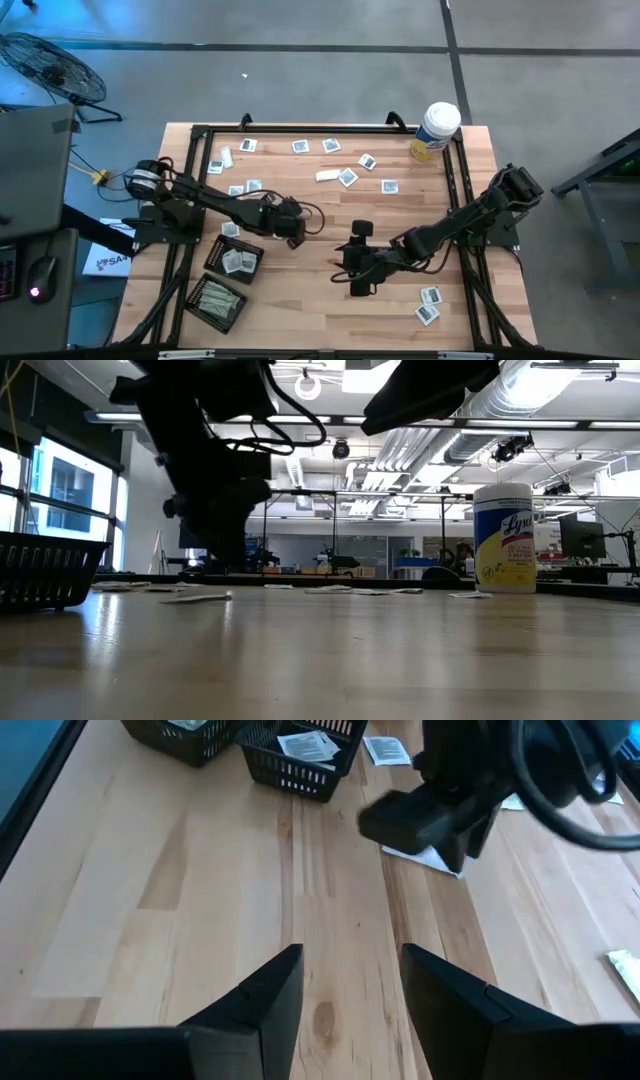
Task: Pick & Place First Aid Supplies
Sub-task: Put the bandage into the bottom black bin
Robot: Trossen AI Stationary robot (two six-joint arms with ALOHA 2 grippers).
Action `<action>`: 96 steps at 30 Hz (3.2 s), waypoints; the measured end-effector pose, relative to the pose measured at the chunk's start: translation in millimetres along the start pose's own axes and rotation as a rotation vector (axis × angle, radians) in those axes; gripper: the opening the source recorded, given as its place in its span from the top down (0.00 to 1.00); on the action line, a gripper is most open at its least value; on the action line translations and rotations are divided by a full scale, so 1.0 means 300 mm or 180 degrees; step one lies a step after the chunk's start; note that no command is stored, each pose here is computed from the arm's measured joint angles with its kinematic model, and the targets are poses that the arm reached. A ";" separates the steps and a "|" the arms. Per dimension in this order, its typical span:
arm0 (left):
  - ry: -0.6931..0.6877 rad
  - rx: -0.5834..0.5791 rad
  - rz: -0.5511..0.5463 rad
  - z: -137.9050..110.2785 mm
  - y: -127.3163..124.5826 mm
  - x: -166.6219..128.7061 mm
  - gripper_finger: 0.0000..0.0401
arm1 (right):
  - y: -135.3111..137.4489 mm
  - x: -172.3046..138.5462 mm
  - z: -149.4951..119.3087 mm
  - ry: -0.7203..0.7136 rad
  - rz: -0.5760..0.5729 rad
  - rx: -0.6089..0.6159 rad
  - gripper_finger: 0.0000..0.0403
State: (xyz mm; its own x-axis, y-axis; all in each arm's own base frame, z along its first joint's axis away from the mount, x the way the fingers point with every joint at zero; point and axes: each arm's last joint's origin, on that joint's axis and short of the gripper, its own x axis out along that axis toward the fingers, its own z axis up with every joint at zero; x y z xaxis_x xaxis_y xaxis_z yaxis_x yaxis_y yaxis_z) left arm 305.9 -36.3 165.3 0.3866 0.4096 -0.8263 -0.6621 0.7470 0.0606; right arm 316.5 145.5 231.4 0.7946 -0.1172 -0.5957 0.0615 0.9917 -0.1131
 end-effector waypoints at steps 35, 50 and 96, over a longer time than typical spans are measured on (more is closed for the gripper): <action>0.0587 0.2514 -0.1292 0.134 0.231 0.104 0.71 | 0.000 0.000 -0.007 0.0082 0.0049 0.0072 0.60; 0.0481 0.2494 -0.1225 0.062 0.249 0.153 0.71 | 0.000 0.000 -0.008 0.0085 0.0059 0.0065 0.60; 0.0800 -0.0351 0.0009 -0.099 0.191 -0.522 1.00 | 0.002 0.000 -0.008 0.0095 0.0096 -0.0047 0.60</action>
State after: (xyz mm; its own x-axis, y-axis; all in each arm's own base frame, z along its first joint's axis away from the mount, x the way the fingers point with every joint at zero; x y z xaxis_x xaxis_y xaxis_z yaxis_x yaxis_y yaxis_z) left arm 188.5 -73.1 281.7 0.2222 0.2585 -0.9401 -0.7342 0.6788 0.0131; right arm 315.0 145.8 229.4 0.7776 -0.0890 -0.6224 0.0286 0.9939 -0.1063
